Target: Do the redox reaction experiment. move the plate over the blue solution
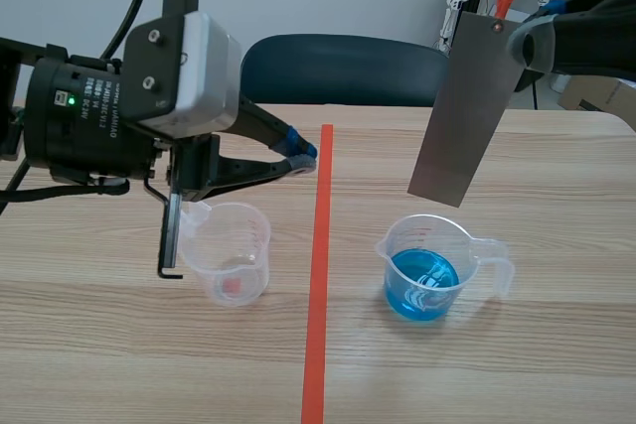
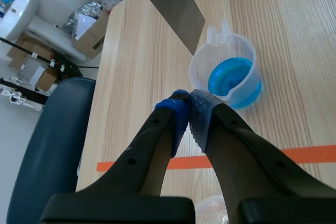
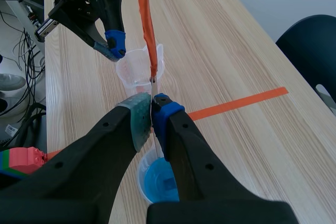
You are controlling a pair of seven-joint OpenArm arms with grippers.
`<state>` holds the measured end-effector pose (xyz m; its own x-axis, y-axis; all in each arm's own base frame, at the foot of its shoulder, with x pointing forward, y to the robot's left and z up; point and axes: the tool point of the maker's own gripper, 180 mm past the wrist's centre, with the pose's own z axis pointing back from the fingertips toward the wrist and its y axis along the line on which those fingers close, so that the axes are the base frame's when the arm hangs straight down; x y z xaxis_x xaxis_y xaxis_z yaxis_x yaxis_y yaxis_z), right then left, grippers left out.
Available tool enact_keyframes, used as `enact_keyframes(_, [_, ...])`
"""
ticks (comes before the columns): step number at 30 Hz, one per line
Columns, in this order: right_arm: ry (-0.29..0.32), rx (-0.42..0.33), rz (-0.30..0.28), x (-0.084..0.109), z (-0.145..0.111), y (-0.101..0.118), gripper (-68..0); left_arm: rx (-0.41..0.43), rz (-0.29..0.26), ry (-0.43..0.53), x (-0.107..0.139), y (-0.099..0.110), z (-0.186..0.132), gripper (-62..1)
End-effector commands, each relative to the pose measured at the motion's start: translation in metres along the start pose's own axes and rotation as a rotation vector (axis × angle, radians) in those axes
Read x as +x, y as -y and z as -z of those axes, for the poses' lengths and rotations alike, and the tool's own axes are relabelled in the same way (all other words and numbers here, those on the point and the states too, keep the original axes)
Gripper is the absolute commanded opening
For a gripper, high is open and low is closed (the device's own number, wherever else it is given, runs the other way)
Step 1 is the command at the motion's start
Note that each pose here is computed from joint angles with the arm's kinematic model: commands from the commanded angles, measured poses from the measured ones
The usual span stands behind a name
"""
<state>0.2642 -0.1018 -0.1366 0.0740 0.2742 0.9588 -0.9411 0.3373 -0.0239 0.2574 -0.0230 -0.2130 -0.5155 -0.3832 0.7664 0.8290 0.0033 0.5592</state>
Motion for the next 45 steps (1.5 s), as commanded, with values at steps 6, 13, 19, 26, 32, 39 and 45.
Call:
enact_keyframes(6, [0.031, -0.002, -0.028, 0.015, -0.003, 0.002, -66.9, 0.045, 0.003, 0.058, 0.014, -0.015, 0.012, -58.2])
enact_keyframes(13, [0.025, 0.000, -0.032, 0.013, -0.003, 0.002, -66.9, 0.067, 0.001, 0.084, 0.020, -0.023, 0.025, -58.2])
enact_keyframes(19, [0.024, 0.000, -0.032, 0.013, -0.003, 0.002, -66.9, 0.047, 0.017, 0.088, 0.024, -0.020, 0.034, -58.2])
enact_keyframes(26, [0.022, 0.000, -0.034, 0.013, -0.003, 0.002, -66.9, 0.054, 0.029, 0.087, 0.025, -0.025, 0.034, -58.2])
enact_keyframes(32, [0.023, 0.000, -0.034, 0.013, -0.003, 0.002, -66.9, 0.053, 0.028, 0.088, 0.025, -0.025, 0.034, -58.2])
enact_keyframes(39, [0.024, 0.000, -0.034, 0.013, -0.003, 0.002, -66.9, 0.053, 0.028, 0.088, 0.025, -0.025, 0.034, -58.2])
enact_keyframes(45, [0.024, 0.000, -0.034, 0.013, -0.003, 0.002, -66.9, 0.054, 0.028, 0.088, 0.025, -0.025, 0.034, -58.2])
